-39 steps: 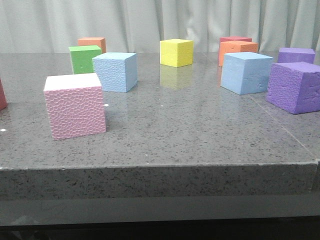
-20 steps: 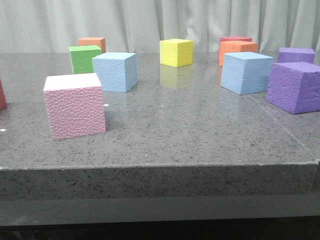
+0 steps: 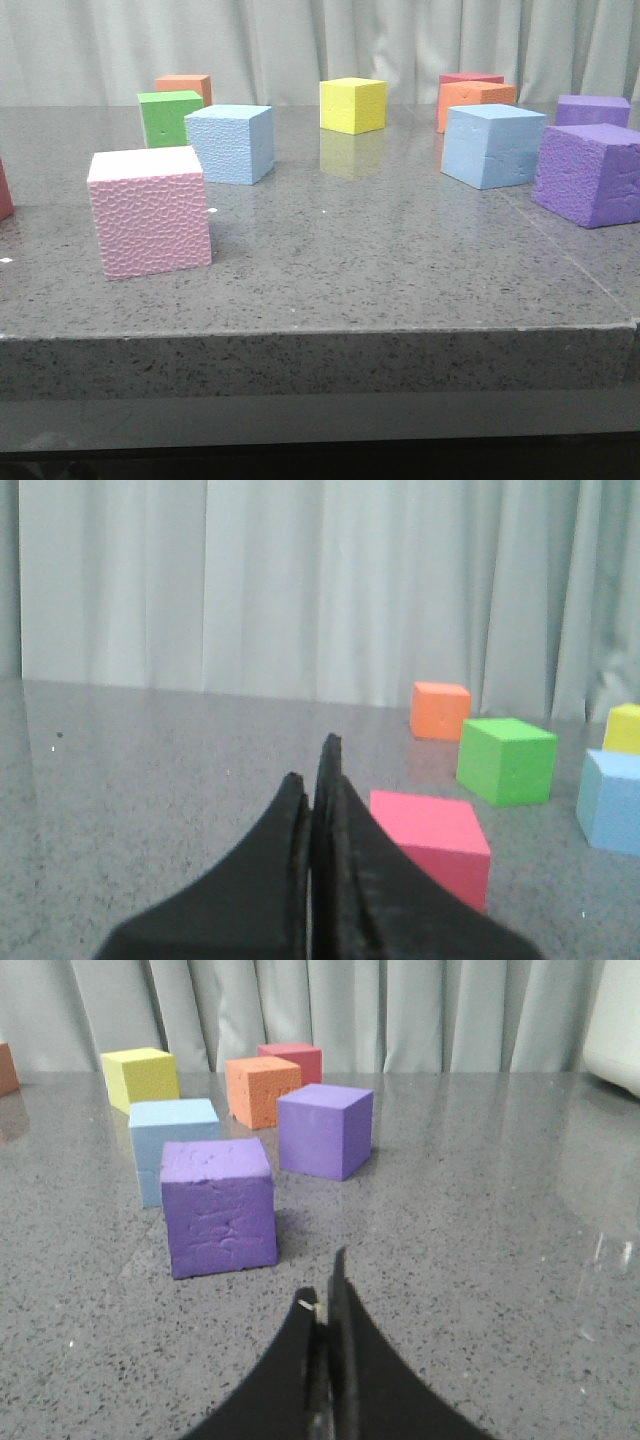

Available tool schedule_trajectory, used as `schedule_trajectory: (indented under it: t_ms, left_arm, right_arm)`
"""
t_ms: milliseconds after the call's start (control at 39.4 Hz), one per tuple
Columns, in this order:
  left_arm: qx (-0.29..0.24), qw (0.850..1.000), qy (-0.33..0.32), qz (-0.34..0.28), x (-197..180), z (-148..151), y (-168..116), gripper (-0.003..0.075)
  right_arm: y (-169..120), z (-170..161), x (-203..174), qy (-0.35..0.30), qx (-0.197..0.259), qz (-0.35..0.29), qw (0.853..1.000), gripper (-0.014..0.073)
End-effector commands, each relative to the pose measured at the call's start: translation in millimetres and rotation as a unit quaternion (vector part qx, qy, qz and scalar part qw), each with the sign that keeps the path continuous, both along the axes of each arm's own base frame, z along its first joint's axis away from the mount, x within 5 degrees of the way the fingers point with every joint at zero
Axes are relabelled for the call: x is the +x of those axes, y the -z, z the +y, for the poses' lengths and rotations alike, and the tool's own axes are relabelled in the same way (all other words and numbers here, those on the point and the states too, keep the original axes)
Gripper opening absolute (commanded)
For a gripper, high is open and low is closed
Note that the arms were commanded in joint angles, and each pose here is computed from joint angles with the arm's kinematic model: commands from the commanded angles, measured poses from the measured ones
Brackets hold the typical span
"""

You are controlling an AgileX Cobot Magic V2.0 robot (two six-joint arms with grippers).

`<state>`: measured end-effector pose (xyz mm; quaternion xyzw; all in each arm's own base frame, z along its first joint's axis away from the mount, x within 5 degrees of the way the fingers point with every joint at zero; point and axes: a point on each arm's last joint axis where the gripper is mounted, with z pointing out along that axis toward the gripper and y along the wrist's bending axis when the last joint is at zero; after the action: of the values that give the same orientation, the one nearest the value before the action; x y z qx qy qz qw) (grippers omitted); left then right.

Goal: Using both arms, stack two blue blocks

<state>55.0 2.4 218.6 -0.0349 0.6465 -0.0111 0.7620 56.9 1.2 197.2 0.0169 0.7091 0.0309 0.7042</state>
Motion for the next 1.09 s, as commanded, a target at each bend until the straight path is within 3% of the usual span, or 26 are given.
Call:
schedule_trajectory:
  t_ms: [0, 482, 635, 812, 1066]
  left_arm:
    - [-0.005, 0.997, -0.003, -0.078, -5, 1, -12, -0.002]
    - [-0.005, 0.996, -0.004, -0.085, -5, 1, -14, -0.002]
    - [-0.004, 0.995, -0.005, -0.099, -6, 1, -16, -0.002]
    - [-0.003, 0.989, -0.009, -0.145, -9, 2, -24, -0.002]
    - [-0.047, 0.986, -0.007, -0.158, -13, 4, -45, -0.002]
  right_arm:
    - [-12, -1, -2, 0.005, -0.005, -0.06, 0.998, -0.0066]
    - [-13, -1, -2, 0.005, -0.005, -0.063, 0.998, -0.0066]
    - [-22, -1, -4, 0.006, -0.004, -0.113, 0.994, -0.0066]
    - [-39, -2, -9, 0.01, -0.001, -0.209, 0.978, -0.0066]
    - [-67, -1, -16, 0.008, -0.001, -0.213, 0.977, -0.0066]
